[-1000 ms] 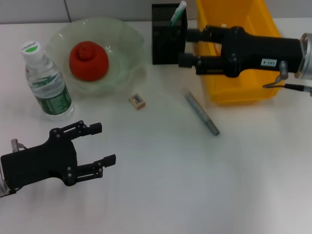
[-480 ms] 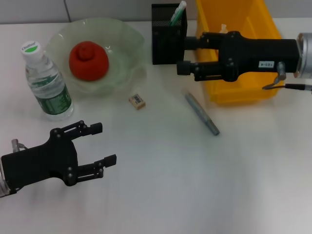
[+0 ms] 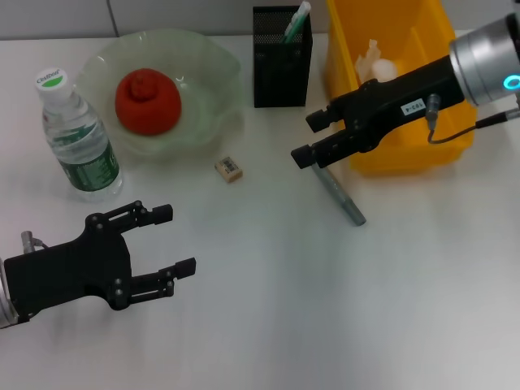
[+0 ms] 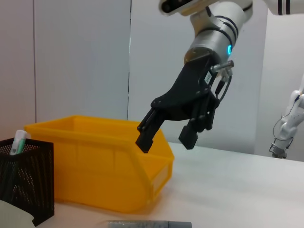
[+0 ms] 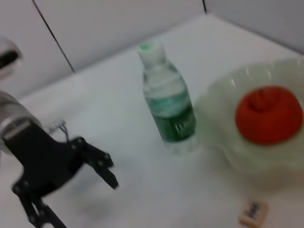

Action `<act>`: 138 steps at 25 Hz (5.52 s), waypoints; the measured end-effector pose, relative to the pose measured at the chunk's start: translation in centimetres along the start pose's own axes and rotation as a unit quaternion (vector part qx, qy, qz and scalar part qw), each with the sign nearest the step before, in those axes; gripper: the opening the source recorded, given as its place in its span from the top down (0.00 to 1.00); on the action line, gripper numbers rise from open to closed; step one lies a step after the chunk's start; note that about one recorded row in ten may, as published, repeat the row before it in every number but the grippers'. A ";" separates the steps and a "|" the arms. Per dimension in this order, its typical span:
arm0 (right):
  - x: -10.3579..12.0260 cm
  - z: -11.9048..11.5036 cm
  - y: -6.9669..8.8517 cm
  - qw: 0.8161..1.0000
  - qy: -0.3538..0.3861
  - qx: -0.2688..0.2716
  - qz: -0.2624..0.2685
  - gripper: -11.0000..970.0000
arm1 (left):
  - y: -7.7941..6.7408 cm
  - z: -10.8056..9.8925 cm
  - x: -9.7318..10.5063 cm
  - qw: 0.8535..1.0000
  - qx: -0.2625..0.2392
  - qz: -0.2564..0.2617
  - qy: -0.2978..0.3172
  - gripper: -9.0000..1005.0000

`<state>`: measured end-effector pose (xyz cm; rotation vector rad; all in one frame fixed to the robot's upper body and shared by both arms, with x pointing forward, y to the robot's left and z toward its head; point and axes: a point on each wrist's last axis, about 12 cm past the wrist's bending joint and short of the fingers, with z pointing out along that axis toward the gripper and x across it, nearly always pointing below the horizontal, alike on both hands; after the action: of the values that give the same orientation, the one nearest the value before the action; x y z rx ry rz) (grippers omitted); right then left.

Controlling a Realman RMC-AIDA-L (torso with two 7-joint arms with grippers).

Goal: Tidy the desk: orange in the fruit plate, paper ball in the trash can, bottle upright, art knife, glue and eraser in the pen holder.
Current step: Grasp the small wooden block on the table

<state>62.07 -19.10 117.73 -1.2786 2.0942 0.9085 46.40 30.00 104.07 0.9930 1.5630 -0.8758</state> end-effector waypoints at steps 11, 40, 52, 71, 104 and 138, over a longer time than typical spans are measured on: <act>-2.4 3.2 0.5 0.995 0.065 0.048 -0.052 0.17 | 0.0 0.0 0.0 1.000 -0.002 0.001 0.001 0.20; -4.7 11.1 -0.1 0.988 0.077 0.126 -0.040 0.17 | 0.1 0.1 0.2 1.000 -0.006 0.004 0.005 0.20; -3.4 13.5 0.9 0.987 0.080 0.125 -0.060 0.17 | 0.2 0.2 0.1 1.000 -0.010 0.006 0.003 0.20; 0.3 5.3 0.6 0.994 -0.036 0.101 -0.035 0.17 | 0.7 0.5 -0.5 1.000 -0.008 0.008 -0.005 0.20; 21.9 -3.4 5.2 0.957 -0.270 0.096 -0.050 0.17 | 6.2 8.4 -5.7 0.995 0.008 -0.073 0.070 0.20; 21.8 -2.0 5.0 0.958 -0.261 0.116 -0.036 0.17 | 7.0 19.0 -13.0 0.918 -0.050 0.045 0.390 0.20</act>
<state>48.25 -31.15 104.70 -0.8684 1.6669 0.8294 61.49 13.46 112.84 1.4244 2.1701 -0.3183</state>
